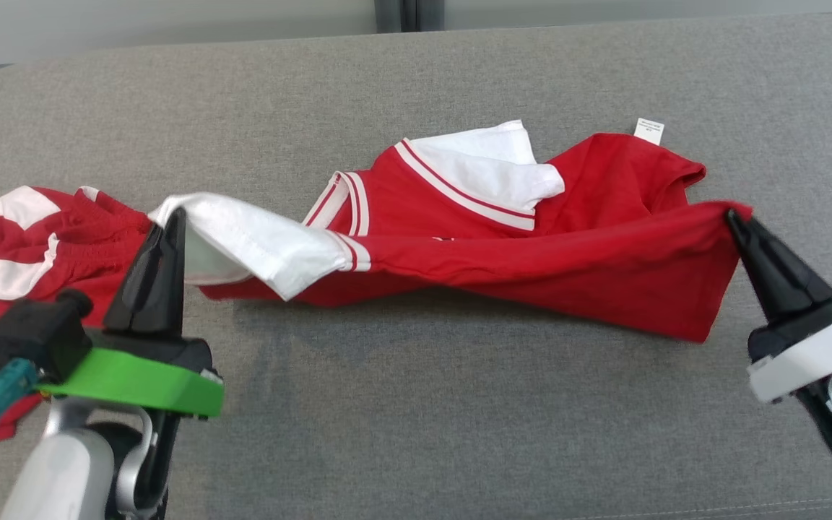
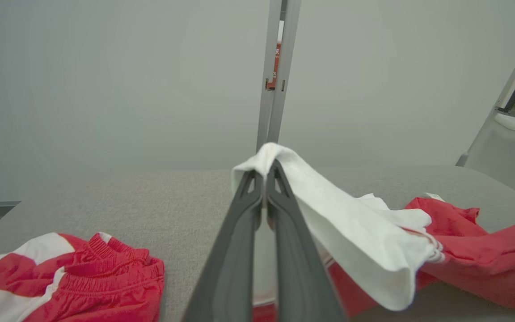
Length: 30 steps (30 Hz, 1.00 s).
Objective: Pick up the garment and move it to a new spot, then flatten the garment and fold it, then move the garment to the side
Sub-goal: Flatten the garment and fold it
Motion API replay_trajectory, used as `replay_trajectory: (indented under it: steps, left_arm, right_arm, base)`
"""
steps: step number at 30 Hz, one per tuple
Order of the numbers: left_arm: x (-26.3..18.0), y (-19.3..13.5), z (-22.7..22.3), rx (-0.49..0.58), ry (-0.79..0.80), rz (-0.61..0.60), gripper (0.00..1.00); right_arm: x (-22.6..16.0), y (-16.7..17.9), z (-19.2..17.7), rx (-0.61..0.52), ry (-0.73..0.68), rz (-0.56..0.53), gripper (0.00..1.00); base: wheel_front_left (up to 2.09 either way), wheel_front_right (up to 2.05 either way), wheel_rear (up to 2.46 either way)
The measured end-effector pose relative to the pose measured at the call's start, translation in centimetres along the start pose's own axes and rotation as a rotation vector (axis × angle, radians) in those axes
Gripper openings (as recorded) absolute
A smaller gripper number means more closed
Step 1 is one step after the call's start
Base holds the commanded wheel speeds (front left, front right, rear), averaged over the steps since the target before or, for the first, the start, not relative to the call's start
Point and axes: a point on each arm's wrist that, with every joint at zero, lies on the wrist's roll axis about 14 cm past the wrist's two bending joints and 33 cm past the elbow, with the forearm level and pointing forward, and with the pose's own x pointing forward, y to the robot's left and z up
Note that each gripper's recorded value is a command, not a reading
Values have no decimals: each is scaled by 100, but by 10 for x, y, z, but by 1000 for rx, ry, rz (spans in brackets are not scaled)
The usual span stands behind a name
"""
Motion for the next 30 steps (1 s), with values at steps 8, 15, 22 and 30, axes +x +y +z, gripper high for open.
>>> replay_trajectory:
  steps: [8, 15, 22, 30]
  left_arm:
    - [61, -31, 104, 149, -160, -194, 0]
    - [143, -26, 165, 212, -217, -204, 0]
    - [218, -39, 229, 252, -443, -208, 0]
    - [255, -49, 247, 171, -700, -257, 0]
  right_arm:
    - [43, -9, 125, -139, -236, 54, 0]
    - [110, -45, 196, -111, -343, -9, 0]
    - [179, -70, 257, -181, -531, -88, 0]
    - [217, -87, 282, -311, -713, -123, 0]
  base:
    - [0, 0, 0]
    - [0, 0, 0]
    - [0, 0, 0]
    - [0, 0, 0]
